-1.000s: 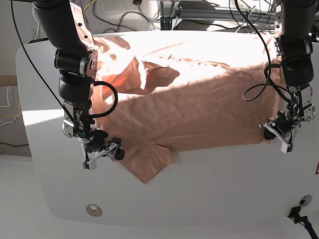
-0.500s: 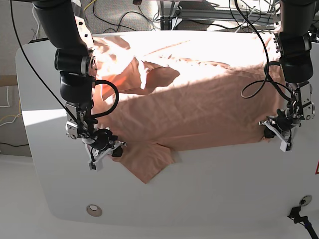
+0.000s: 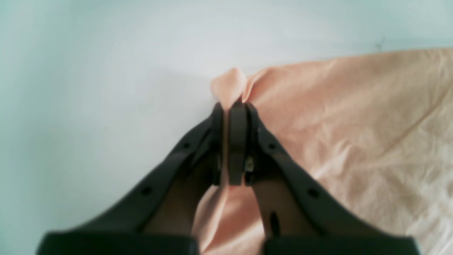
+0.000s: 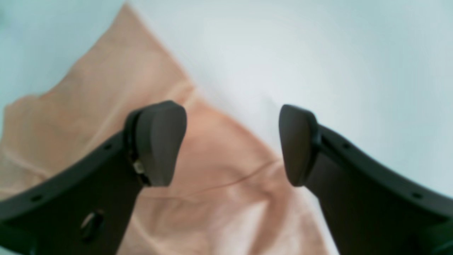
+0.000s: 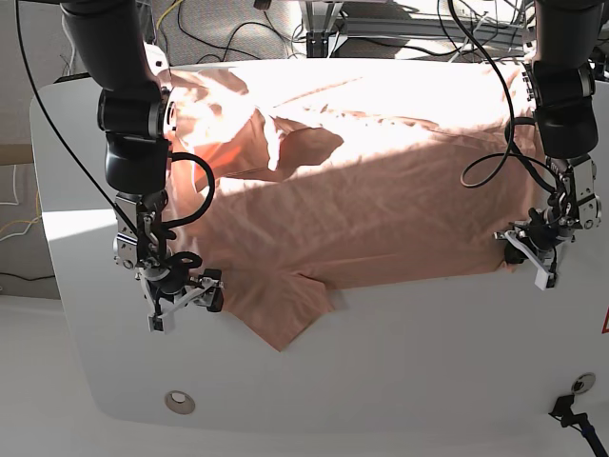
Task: Fold the T-shirt properly
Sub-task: 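Grasp the hem corners with both grippers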
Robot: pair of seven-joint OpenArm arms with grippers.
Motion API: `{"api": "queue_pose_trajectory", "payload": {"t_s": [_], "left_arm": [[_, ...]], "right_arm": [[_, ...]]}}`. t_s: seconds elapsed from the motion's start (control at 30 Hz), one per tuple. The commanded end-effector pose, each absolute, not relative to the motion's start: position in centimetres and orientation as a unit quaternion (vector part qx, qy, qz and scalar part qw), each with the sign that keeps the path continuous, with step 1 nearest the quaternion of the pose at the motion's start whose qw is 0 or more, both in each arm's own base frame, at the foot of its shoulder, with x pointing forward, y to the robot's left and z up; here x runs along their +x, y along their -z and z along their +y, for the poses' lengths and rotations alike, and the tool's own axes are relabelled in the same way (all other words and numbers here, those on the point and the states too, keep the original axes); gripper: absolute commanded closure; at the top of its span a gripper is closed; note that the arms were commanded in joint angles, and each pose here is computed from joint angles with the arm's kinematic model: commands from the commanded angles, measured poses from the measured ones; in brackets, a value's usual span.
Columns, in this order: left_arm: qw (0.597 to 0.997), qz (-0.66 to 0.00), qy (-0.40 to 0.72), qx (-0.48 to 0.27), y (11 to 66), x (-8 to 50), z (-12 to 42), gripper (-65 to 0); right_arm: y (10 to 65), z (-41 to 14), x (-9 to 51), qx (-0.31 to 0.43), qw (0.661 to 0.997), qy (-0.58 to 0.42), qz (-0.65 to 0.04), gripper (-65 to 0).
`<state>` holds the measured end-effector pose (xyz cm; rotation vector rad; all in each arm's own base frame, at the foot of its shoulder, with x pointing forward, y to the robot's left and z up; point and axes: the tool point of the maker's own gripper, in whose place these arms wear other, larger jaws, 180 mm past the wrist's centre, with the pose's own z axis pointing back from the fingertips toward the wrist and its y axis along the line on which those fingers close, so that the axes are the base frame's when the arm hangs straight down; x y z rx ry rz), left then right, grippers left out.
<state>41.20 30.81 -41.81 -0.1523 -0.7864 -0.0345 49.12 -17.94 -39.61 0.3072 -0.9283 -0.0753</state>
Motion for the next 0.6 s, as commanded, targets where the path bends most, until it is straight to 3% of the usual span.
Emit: {"api": "queue_pose_trajectory", "payload": {"t_s": [0.0,0.27,0.57], "left_arm": [[0.916,-0.396,0.02,-0.062,40.3,42.1,31.8,0.0],[0.916,-0.396,0.02,-0.062,40.3,42.1,31.8,0.0],[0.916,-0.396,0.02,-0.062,40.3,42.1,31.7,0.0]], "right_arm": [[36.9,-19.9,50.8,0.135,0.862,0.041,-0.486,-43.5],[40.3,-20.9,49.0,0.132,0.873,0.064,-0.465,-43.5],[41.2,-14.8,48.9,0.17,0.875,0.036,-0.451,-41.2]]}}
